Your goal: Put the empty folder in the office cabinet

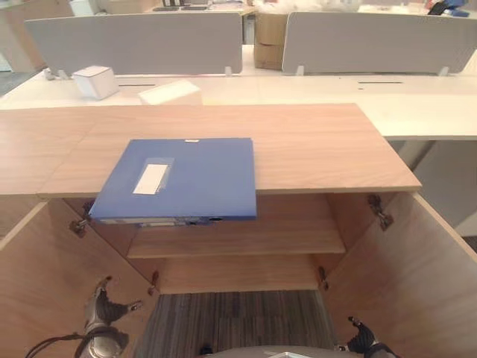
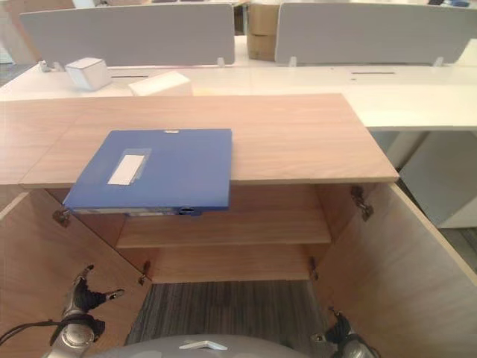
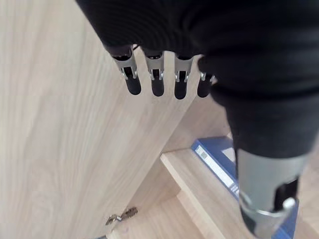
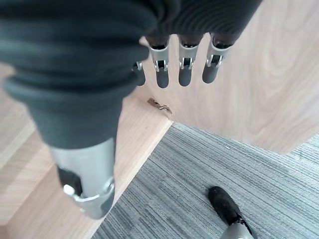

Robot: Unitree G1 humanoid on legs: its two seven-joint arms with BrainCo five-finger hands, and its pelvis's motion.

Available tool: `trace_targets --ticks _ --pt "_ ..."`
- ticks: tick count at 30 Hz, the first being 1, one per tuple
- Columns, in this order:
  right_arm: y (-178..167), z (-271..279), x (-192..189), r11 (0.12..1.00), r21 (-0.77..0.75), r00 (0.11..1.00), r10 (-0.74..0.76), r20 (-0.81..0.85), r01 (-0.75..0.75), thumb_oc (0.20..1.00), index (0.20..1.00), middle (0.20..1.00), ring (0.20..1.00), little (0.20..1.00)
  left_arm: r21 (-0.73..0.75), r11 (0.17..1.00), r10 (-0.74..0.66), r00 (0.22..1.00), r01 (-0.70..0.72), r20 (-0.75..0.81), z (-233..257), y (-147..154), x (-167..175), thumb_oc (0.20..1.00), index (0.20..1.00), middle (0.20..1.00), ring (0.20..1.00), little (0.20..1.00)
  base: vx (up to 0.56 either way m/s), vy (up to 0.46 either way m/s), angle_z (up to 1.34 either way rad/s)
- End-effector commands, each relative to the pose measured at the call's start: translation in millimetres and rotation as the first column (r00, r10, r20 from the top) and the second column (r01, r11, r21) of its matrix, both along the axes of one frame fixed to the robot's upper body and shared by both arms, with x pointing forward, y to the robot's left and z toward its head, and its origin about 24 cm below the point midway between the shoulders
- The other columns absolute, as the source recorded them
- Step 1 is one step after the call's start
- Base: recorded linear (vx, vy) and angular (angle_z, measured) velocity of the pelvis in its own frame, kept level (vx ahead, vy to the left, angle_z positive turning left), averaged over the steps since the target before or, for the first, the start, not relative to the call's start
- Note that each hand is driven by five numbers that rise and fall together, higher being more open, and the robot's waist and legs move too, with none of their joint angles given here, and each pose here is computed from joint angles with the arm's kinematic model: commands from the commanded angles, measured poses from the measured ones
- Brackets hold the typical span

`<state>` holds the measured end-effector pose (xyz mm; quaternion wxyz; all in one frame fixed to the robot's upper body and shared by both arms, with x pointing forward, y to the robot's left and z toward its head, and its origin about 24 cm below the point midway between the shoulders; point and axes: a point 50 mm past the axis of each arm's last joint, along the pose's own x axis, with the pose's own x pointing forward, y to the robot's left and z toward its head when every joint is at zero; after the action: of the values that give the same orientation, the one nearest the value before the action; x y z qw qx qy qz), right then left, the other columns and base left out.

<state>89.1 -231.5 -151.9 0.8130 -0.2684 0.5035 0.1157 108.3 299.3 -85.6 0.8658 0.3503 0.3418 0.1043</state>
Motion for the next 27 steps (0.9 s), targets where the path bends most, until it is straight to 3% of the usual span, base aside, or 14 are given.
trace_targets --ticks 1,7,10,16,22,27 --pt "-10 6 20 0.999 -0.037 0.999 0.012 0.047 -0.010 1.000 1.000 1.000 1.000 1.000 0.158 0.987 -0.027 0.994 0.010 0.106 21 19 18 1.000 1.000 1.000 1.000 1.000 0.00 0.039 0.01" --pt "-4 5 20 1.000 -0.025 0.998 0.014 0.054 -0.013 1.000 1.000 1.000 1.000 1.000 0.335 0.942 -0.102 0.976 0.032 0.192 52 35 31 1.000 1.000 1.000 1.000 1.000 0.00 0.013 0.01" --pt "-2 4 19 1.000 -0.019 0.999 0.011 0.052 -0.010 1.000 1.000 1.000 1.000 1.000 0.485 0.871 -0.211 0.951 0.077 0.227 78 41 41 1.000 1.000 1.000 1.000 1.000 0.00 0.000 0.00" --pt "1 1 14 1.000 -0.012 0.999 0.008 0.038 -0.007 1.000 1.000 1.000 1.000 1.000 0.611 0.789 -0.266 0.932 0.065 0.245 101 49 38 1.000 1.000 1.000 1.000 1.000 0.00 0.003 -0.06" --pt "3 1 14 1.000 -0.009 0.999 0.016 0.042 -0.015 1.000 1.000 1.000 1.000 1.000 0.744 0.667 -0.350 0.891 0.021 0.289 137 53 41 1.000 1.000 1.000 1.000 1.000 0.00 0.000 0.00" --pt "2 -2 5 1.000 -0.011 1.000 0.006 0.011 -0.006 1.000 1.000 1.000 1.000 1.000 0.835 0.540 -0.377 0.857 -0.104 0.351 176 62 36 1.000 1.000 1.000 1.000 1.000 0.00 0.000 0.00"
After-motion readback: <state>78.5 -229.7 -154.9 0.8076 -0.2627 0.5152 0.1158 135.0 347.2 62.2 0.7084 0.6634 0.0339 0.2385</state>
